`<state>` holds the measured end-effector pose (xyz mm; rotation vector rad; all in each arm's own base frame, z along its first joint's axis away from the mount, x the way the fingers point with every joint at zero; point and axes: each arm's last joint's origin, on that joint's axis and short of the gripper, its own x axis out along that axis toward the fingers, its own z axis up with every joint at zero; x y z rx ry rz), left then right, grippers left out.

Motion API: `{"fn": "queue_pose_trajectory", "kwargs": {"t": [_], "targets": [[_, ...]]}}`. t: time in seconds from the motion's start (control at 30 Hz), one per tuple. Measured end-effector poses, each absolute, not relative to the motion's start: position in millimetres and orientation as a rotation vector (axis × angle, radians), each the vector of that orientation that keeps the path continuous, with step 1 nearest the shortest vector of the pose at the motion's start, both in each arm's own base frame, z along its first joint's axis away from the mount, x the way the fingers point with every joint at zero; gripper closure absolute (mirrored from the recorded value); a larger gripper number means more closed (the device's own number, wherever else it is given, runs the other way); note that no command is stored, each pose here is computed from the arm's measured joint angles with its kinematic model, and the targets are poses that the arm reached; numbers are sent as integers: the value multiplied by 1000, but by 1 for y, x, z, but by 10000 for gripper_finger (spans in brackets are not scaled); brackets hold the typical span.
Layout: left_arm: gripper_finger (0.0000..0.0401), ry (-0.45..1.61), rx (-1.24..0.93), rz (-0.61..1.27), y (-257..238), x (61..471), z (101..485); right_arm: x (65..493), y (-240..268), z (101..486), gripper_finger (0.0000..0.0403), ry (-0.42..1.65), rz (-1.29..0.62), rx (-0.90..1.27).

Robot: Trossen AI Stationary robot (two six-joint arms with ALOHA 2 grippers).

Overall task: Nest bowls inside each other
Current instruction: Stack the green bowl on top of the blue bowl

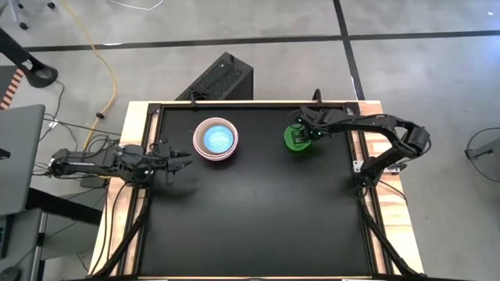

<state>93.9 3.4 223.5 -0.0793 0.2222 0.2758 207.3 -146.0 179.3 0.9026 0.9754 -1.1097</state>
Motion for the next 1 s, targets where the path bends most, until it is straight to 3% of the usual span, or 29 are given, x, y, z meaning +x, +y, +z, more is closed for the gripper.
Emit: {"fn": "queue_pose_trajectory", "kwargs": {"t": [0.23, 0.3, 0.43, 0.63, 0.8, 1.0], "targets": [[273, 113, -31, 214, 2, 91, 227, 207, -146, 179, 368, 974, -1110, 903], [273, 66, -28, 208, 2, 87, 223, 208, -145, 180, 390, 966, -1108, 905], [273, -35, -44, 207, 3, 77, 220, 212, -142, 186, 388, 936, -1092, 905], [273, -70, -45, 185, 2, 80, 221, 237, -130, 231, 398, 787, -979, 857], [273, -117, -37, 179, 2, 85, 213, 274, -111, 280, 400, 609, -872, 778], [273, -186, -25, 127, 0, 90, 203, 337, -87, 313, 401, 500, -745, 700]]}}
